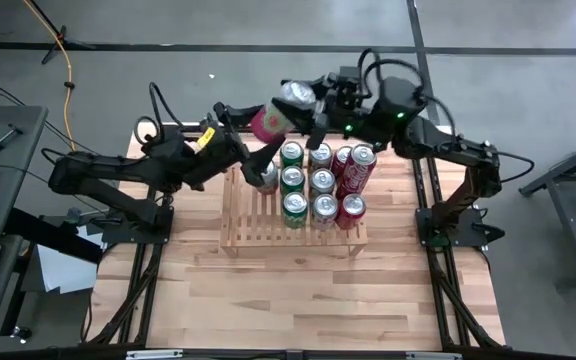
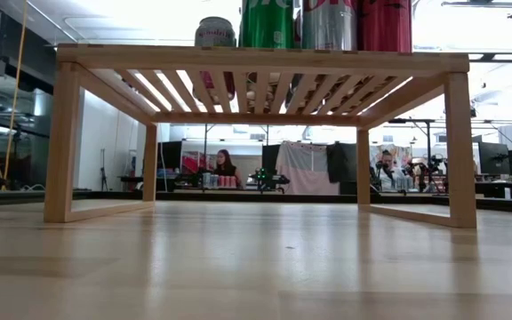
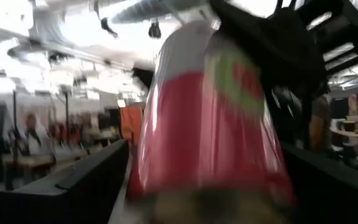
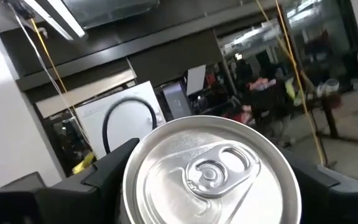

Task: Place canned beverage on shelf
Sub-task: Put the white pink soda can on the shelf

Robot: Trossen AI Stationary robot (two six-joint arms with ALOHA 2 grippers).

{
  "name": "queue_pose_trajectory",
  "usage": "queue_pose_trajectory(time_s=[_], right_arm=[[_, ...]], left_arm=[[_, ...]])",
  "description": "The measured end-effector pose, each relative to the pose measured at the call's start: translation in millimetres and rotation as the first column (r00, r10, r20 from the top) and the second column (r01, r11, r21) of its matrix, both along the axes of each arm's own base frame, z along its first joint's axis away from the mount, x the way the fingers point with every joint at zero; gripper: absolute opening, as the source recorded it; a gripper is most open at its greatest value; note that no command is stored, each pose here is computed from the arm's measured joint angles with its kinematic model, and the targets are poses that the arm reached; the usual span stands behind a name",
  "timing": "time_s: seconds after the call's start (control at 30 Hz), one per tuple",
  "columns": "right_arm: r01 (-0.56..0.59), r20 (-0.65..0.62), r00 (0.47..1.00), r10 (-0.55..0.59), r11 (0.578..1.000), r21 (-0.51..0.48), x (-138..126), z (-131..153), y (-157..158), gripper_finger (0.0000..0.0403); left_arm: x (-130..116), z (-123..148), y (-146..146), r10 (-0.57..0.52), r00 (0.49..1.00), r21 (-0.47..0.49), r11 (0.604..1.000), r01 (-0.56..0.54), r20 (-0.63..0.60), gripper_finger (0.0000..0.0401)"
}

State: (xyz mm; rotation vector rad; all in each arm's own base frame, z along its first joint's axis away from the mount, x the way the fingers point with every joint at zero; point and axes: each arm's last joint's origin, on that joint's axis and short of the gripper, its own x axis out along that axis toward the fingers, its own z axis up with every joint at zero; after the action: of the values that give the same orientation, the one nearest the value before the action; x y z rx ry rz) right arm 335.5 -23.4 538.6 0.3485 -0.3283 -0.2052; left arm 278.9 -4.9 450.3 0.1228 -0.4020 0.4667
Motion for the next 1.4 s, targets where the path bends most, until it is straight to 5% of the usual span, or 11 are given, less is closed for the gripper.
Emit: queue_pose_trajectory(time_s=[0.2, 0.33, 0.53, 0.9, 1.23, 1.4], right_arm=[[0.038, -0.043, 0.998, -0.045, 0.988, -0.148, -24, 26, -3, 0.0277], [0.008, -0.201, 0.977, -0.068, 0.959, -0.284, -28, 24, -1, 0.0277], [-0.09, -0.253, 0.968, 0.008, 0.945, -0.316, -23, 19, 3, 0.0277], [-0.219, -0.274, 0.951, 0.145, 0.94, -0.263, 0, 5, 5, 0.0277], [-0.267, -0.282, 0.938, 0.201, 0.939, -0.217, 6, 1, 6, 0.0277], [-0.273, -0.295, 0.933, 0.206, 0.939, -0.207, 6, -1, 6, 0.0277]], left_arm=[[-27, 2, 1, -0.119, 0.99, -0.155, 0.982, 0.106, -0.078, 0.038], [-57, 14, 6, -0.271, 0.962, -0.304, 0.919, 0.251, -0.023, 0.0381], [-75, 31, 18, -0.427, 0.902, -0.423, 0.831, 0.362, -0.068, 0.0382], [-41, 27, 26, -0.478, 0.844, -0.422, 0.836, 0.351, -0.244, 0.0385], [-9, 18, 25, -0.605, 0.763, -0.401, 0.772, 0.494, -0.225, 0.0384], [0, 16, 26, -0.613, 0.763, -0.393, 0.766, 0.51, -0.205, 0.0385]])
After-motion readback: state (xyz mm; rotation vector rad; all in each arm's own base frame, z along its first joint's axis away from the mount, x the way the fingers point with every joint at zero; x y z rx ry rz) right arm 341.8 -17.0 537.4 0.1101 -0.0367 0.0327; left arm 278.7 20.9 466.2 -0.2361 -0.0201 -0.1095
